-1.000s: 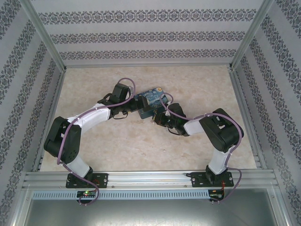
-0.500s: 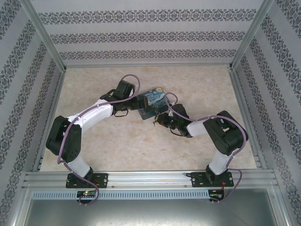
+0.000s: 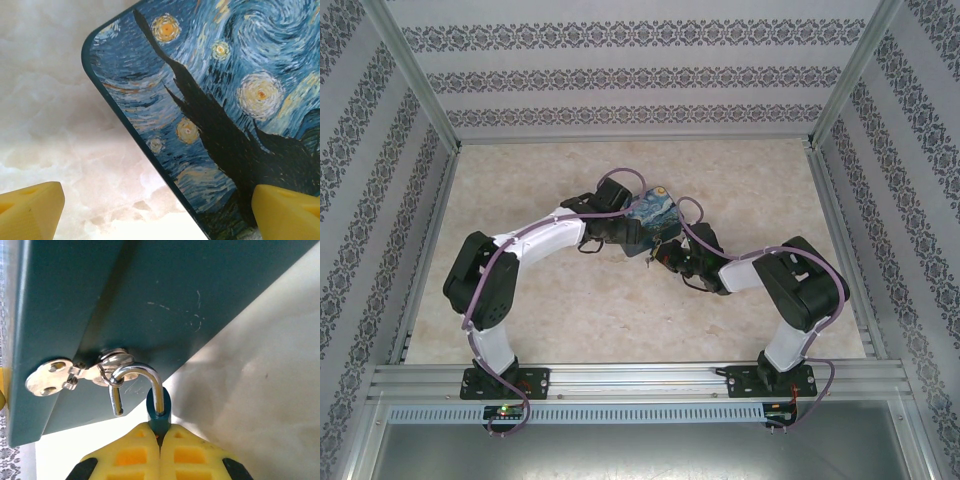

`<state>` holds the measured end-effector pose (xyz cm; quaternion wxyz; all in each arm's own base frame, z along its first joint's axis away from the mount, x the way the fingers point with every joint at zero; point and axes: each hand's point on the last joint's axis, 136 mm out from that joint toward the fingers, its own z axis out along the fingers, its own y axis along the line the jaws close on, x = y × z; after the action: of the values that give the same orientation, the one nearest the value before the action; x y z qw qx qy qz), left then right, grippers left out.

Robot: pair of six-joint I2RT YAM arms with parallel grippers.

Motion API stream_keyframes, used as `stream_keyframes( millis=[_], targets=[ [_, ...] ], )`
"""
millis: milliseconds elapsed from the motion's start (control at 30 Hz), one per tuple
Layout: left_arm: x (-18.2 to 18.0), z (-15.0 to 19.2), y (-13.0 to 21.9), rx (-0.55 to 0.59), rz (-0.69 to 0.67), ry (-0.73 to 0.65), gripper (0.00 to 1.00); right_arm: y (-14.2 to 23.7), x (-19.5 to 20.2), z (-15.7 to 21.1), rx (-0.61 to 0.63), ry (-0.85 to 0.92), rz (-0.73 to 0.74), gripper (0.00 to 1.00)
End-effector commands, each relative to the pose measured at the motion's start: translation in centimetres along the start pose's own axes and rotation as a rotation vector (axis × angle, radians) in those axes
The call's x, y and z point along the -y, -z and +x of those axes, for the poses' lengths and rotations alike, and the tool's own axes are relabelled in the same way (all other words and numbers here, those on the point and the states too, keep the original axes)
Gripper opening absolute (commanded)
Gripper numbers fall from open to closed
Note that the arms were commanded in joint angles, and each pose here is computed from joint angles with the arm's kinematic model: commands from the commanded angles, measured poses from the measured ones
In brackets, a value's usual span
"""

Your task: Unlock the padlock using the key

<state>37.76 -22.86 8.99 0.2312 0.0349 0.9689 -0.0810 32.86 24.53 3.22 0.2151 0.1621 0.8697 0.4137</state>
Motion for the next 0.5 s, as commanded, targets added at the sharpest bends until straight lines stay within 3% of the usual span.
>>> stream_keyframes(
  millis=[0, 467],
  targets=[
    [-0.9, 1.1, -0.3, -0.039, -0.099, -0.078, 0.96, 0.6, 0.1, -1.1, 0.054, -0.049, -0.006, 0.0],
    [-0.6, 3.1, -2.0, -0.095, -0.097, -0.103, 0.96, 0.1, -0.3, -3.2, 0.108, -0.142, -0.076, 0.0]
  ],
)
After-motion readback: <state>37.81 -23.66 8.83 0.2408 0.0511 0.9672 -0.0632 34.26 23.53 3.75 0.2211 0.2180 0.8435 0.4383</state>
